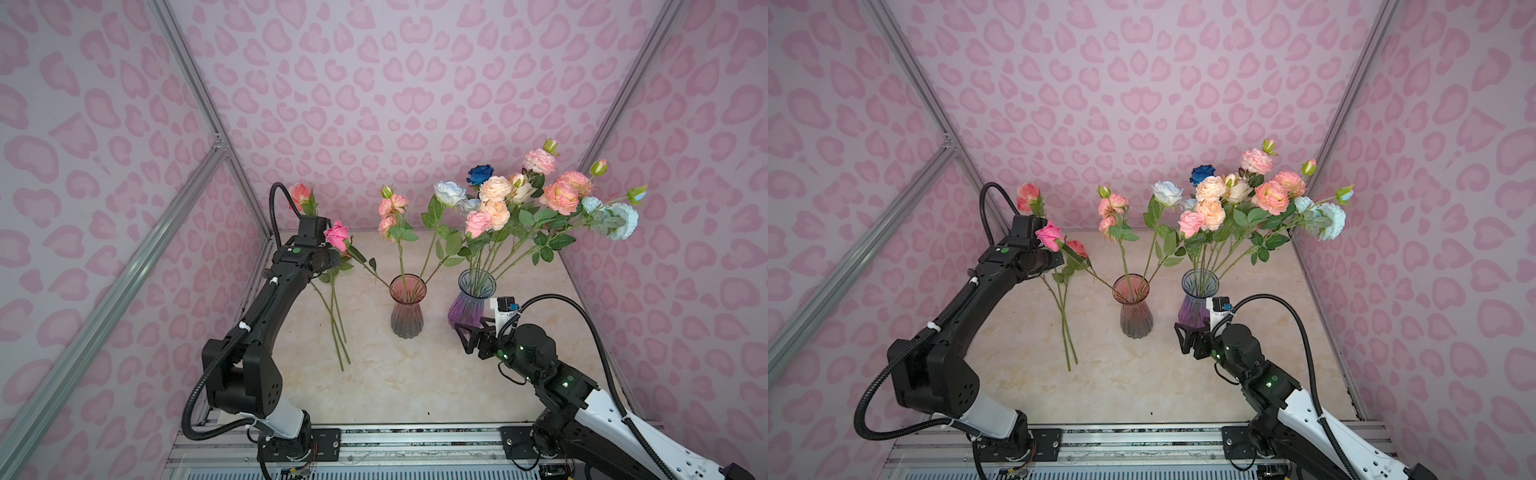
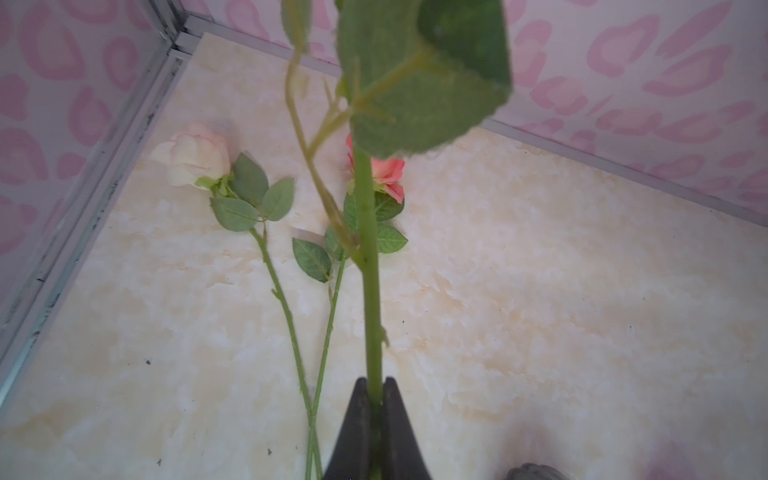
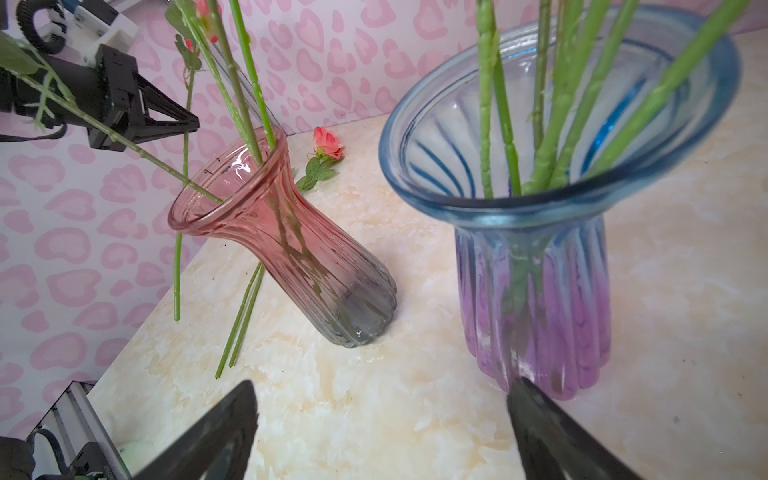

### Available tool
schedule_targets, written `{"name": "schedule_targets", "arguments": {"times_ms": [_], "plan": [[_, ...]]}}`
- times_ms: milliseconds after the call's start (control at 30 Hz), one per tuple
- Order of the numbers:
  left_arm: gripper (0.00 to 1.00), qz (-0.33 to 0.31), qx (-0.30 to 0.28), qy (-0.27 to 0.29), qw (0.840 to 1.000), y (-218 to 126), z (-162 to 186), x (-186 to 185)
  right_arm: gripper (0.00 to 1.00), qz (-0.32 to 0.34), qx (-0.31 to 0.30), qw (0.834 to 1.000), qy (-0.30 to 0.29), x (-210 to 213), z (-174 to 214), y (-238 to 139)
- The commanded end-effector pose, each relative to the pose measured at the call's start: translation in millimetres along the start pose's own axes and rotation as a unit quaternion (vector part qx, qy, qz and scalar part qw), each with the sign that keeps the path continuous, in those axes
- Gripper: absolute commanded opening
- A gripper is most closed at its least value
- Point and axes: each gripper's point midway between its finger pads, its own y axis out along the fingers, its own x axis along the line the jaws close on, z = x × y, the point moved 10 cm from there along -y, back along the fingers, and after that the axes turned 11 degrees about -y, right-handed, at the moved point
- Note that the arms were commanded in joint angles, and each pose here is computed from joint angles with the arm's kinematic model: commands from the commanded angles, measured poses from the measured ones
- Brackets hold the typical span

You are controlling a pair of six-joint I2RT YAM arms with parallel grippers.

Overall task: Arrange the flowers into the vase
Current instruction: 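Lift the pink rose upward with the left gripper, then carry the pink rose with the left gripper over the pink vase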

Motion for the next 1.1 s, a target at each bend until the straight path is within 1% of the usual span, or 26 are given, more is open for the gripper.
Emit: {"name": "schedule_targets", "arguments": {"times_ms": [0, 133, 200, 233, 333, 433, 533, 633, 700, 800, 900, 1000, 1067], "plan": [[0.03, -0.001, -0.056, -0.004, 0.998, -25.2, -10.3, 6.2, 0.95, -0.001, -0.006, 1.0, -0.002, 0.7, -2.8, -1.5], [0.03, 0.006, -0.112, -0.008, 0.994, -59.9, -15.0, 13.8, 0.95, -0.005, -0.004, 1.0, -0.003, 1.2, -2.6, -1.7], [0.03, 0.023, -0.146, -0.013, 0.989, -80.5, -17.7, 16.6, 0.95, -0.011, -0.004, 1.0, -0.002, 2.2, -3.0, -2.1], [0.03, 0.028, -0.152, -0.014, 0.988, -85.2, -12.4, 20.6, 0.95, -0.014, -0.006, 1.0, -0.001, 2.7, -3.9, -2.5], [0.03, 0.069, -0.189, -0.018, 0.979, -111.6, -8.1, 25.5, 0.95, -0.019, -0.007, 1.0, 0.0, 4.3, -7.0, -3.5], [0.03, 0.117, -0.23, -0.02, 0.966, -140.1, -4.0, 29.3, 0.95, -0.021, -0.01, 1.0, -0.003, 5.7, -10.8, -5.9], [0.03, 0.186, -0.278, -0.012, 0.942, -170.0, 0.4, 29.1, 0.95, -0.018, -0.018, 1.0, -0.003, 5.9, -14.8, -9.5], [0.03, 0.255, -0.324, 0.011, 0.911, -199.5, 6.7, 24.3, 0.95, -0.026, -0.029, 0.999, -0.001, 8.1, -19.7, -12.3], [0.03, 0.288, -0.349, 0.03, 0.891, -219.4, 10.1, 18.9, 0.95, -0.035, -0.031, 0.999, -0.002, 10.5, -23.6, -12.8], [0.03, 0.33, -0.374, 0.053, 0.865, -248.9, 12.4, 11.9, 0.95, -0.031, -0.03, 0.999, -0.004, 11.3, -27.9, -13.6], [0.03, 0.374, -0.383, 0.076, 0.841, -274.9, 12.9, 3.6, 0.95, -0.024, -0.031, 0.999, -0.007, 11.1, -30.6, -15.3], [0.03, 0.421, -0.377, 0.101, 0.819, -295.2, 14.4, -9.6, 0.94, -0.019, -0.037, 0.999, -0.01, 11.0, -34.2, -18.1], [0.03, 0.441, -0.371, 0.118, 0.809, -304.3, 17.1, -18.7, 0.94, -0.016, -0.041, 0.999, -0.011, 11.5, -38.0, -20.5]]}}
